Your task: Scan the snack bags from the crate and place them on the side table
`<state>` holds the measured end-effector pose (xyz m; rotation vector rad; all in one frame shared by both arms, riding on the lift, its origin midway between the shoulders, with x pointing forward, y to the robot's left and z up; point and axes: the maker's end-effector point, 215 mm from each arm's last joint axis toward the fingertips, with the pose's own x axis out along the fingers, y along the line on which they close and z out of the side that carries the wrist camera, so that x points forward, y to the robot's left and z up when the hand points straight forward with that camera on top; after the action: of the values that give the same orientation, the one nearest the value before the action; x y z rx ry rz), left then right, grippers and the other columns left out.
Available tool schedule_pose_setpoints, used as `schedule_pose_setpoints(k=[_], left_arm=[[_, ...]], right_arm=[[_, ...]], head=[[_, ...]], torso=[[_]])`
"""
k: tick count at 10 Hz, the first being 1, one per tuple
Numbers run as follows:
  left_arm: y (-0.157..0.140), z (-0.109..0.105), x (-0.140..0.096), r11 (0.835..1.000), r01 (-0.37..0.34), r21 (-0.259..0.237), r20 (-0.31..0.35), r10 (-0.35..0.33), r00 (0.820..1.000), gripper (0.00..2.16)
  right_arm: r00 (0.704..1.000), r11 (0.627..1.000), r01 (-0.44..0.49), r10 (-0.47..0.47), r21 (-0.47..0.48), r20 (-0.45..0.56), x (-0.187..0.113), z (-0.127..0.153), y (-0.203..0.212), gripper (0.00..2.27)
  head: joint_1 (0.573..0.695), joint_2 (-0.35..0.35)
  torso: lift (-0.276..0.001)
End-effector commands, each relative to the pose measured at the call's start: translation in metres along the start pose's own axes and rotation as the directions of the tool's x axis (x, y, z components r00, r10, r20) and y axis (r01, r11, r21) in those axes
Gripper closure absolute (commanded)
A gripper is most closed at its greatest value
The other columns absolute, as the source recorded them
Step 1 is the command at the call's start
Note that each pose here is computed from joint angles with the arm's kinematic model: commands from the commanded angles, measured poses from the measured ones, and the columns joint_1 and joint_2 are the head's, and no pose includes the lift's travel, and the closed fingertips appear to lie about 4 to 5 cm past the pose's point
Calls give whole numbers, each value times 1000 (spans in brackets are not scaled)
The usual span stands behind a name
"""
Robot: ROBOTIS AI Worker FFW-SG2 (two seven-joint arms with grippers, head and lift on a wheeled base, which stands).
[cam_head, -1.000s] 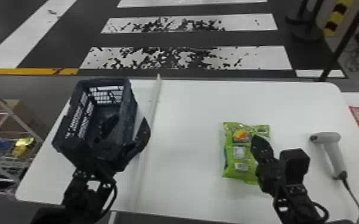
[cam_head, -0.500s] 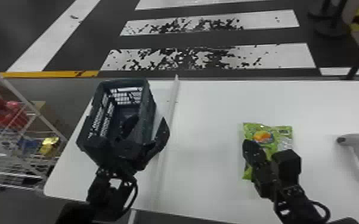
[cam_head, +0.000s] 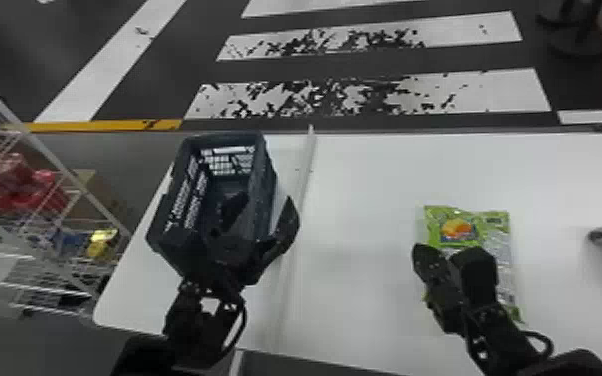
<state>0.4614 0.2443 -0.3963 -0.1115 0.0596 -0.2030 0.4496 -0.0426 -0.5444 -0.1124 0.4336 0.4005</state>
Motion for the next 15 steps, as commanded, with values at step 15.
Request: schedule_pose_setpoints(k=[15], left_arm=[[-7, 0, 3, 1000, 20, 5, -3, -20, 1000, 80]], right_arm=[[996, 997, 83, -83, -4, -35, 7, -6, -51, 2253]], head=[[695, 177]], torso=[[-50]])
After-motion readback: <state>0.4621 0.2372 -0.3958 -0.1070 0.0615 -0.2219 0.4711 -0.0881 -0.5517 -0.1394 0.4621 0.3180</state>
